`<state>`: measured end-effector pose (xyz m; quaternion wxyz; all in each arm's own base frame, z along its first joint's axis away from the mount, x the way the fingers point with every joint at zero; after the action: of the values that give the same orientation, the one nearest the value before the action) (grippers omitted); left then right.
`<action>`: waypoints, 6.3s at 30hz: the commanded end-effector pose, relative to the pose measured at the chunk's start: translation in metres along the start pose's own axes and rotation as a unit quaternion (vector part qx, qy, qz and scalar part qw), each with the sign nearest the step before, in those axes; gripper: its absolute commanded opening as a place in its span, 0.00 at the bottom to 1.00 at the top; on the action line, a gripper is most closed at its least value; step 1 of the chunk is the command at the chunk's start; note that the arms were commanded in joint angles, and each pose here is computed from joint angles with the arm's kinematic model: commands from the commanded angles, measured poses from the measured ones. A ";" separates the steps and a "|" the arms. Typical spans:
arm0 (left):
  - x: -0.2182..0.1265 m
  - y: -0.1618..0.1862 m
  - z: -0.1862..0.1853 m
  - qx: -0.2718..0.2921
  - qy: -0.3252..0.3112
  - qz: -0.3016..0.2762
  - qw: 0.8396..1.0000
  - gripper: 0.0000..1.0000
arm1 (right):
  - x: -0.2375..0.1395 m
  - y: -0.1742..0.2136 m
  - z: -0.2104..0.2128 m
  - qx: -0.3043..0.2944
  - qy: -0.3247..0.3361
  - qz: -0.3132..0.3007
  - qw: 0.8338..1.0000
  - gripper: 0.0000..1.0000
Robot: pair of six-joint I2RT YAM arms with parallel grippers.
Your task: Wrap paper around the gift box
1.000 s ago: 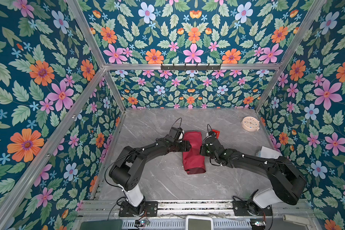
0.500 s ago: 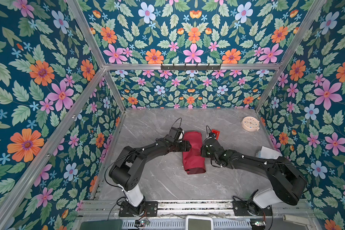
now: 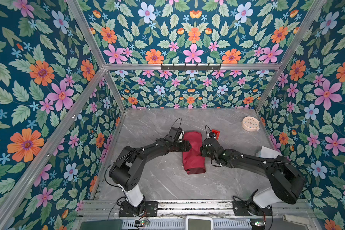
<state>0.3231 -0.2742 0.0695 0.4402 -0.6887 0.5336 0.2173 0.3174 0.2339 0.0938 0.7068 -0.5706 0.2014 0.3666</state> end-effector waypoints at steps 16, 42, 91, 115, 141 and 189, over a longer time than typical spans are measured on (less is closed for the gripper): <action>0.003 0.031 0.048 -0.006 -0.109 0.051 0.993 0.73 | -0.030 -0.024 -0.005 -0.001 -0.008 -0.003 1.000 0.76; 0.003 0.032 0.050 -0.009 -0.113 0.052 0.992 0.73 | -0.020 -0.022 0.047 -0.138 -0.024 0.115 0.983 0.62; 0.004 0.030 0.049 -0.008 -0.112 0.051 0.992 0.73 | 0.018 -0.013 0.024 -0.002 -0.160 0.159 0.974 0.76; 0.000 0.020 0.035 -0.016 -0.085 0.036 0.996 0.80 | 0.005 0.005 -0.010 -0.025 -0.090 0.168 0.981 0.49; -0.023 0.015 -0.020 -0.080 0.086 0.013 0.993 0.76 | 0.001 -0.014 0.031 0.026 -0.198 0.145 0.969 0.64; -0.038 0.056 0.049 0.004 -0.014 -0.029 0.999 0.89 | 0.015 0.025 0.007 -0.099 -0.057 0.143 0.983 0.73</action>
<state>0.2690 -0.2230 0.0586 0.4397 -0.7095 0.5137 0.1986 0.3073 0.2533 0.0712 0.6081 -0.5651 0.1963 0.5218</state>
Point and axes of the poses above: each gripper's point midway between its finger pads, its own x axis out along the fingers, its own z axis along the line the jaws close on, y = z × x, the point moved 1 cm from there along -x, back along the fingers, and after that the axes turned 6 degrees about -x, right-handed, at the moved point
